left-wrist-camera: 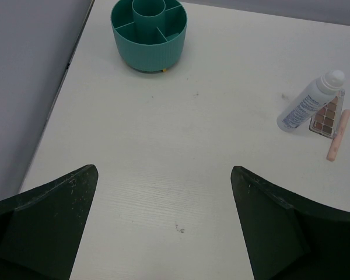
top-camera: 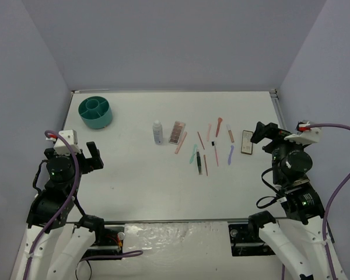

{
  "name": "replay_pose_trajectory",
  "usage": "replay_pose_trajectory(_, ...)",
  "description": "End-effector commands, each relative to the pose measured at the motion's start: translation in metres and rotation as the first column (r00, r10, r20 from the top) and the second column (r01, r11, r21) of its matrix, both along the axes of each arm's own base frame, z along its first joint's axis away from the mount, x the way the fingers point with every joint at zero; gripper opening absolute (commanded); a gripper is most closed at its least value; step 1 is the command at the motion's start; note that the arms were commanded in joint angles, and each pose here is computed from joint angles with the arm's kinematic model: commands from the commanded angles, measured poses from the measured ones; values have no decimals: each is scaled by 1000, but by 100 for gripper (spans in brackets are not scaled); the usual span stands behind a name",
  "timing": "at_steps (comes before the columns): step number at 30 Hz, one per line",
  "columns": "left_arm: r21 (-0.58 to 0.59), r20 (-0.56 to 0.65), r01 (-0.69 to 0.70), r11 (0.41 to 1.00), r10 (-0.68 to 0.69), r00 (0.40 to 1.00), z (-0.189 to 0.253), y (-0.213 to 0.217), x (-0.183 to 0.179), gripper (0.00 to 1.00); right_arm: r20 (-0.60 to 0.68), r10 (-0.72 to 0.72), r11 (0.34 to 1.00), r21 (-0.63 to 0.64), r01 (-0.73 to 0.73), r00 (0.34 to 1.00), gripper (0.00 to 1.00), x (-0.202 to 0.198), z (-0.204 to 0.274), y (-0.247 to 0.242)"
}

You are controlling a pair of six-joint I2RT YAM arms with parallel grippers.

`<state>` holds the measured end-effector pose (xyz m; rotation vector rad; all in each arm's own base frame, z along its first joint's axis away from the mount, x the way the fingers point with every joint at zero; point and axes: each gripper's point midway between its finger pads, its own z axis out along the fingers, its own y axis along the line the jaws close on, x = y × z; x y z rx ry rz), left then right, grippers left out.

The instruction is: Organize the makeup

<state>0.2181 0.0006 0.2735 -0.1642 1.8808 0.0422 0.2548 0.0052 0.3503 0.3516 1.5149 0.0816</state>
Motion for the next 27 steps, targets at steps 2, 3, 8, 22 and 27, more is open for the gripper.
replay_pose_trajectory(2, -6, 71, 9, 1000, -9, 997, 22, -3, 10, 97, 26, 2, 999, 32, -2, 1000, 100, 12, 3, 6)
replay_pose_trajectory(3, -6, 71, 11, 1000, -10, 997, 21, -3, 10, 97, 25, 2, 999, 32, -3, 1000, 100, 12, 3, 6)
replay_pose_trajectory(8, -8, 73, 15, 1000, -15, 997, 21, -4, 10, 97, -93, 36, 999, 18, -35, 995, 100, 30, -31, 19)
replay_pose_trajectory(22, -6, 73, 15, 1000, -15, 997, 20, -4, 9, 97, -560, 60, 997, 78, -19, 826, 100, 79, -190, 56)
replay_pose_trajectory(27, -5, 75, 15, 1000, -15, 997, 20, -3, 9, 97, -654, 28, 998, 67, 21, 756, 93, 81, -241, 57)
